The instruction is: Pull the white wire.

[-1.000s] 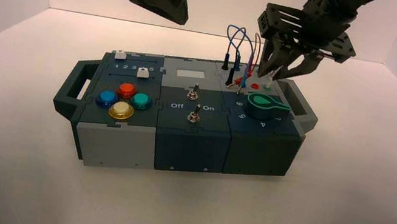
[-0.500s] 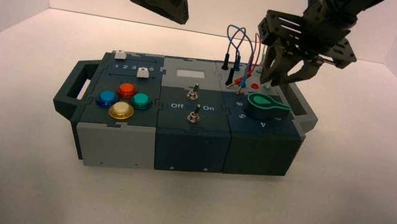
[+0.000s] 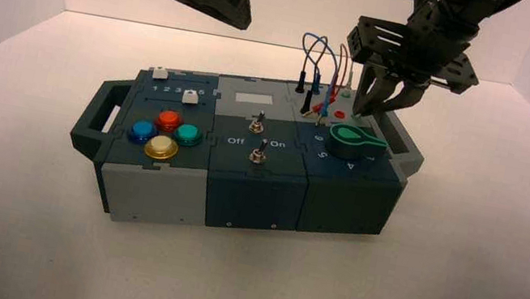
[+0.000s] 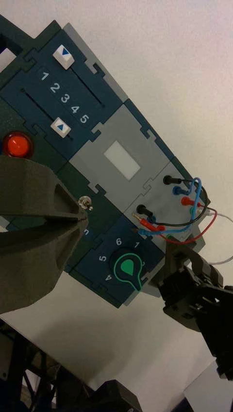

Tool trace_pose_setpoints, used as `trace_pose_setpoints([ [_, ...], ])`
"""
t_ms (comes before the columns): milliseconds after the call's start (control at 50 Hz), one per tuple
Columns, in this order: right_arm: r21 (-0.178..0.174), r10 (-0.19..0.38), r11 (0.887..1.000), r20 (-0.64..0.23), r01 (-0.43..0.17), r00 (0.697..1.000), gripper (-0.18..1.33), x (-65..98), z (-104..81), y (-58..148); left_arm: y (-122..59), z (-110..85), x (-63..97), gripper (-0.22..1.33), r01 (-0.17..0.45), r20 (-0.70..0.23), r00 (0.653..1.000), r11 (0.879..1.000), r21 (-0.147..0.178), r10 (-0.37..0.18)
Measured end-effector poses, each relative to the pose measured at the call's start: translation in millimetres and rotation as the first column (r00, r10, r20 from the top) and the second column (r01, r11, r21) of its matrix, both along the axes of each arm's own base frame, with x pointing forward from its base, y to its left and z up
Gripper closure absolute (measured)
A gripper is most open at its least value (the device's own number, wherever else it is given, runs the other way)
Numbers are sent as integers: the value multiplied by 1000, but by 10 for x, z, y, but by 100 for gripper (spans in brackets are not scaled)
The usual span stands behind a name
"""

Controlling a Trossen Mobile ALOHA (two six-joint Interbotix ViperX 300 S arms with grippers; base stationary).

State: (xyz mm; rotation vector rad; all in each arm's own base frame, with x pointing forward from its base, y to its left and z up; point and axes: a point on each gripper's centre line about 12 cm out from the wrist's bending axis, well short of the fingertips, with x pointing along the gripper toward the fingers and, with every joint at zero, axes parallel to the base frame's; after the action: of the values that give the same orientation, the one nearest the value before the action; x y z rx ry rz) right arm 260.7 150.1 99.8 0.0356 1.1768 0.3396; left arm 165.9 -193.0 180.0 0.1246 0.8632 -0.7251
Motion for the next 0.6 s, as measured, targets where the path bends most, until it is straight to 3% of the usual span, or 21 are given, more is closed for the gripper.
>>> trace_pose_setpoints([
  [200,58,-7,998,97,1,995,108,-14,397,-24,10,-14,-9,128,-1,-2,1000,1000,0,1],
  [300,64,-43,997,105,37,994,108,25,447,-129,7,-11,-5,128,-1,2,1000,1000,-2,1],
  [480,28,-97,995,86,95,992,108,46,360,-383,8,7,-5,128,-1,9,1000,1000,-9,1],
  [600,9,-93,996,86,92,992,103,39,337,-432,9,16,-6,128,-1,12,1000,1000,-12,1],
])
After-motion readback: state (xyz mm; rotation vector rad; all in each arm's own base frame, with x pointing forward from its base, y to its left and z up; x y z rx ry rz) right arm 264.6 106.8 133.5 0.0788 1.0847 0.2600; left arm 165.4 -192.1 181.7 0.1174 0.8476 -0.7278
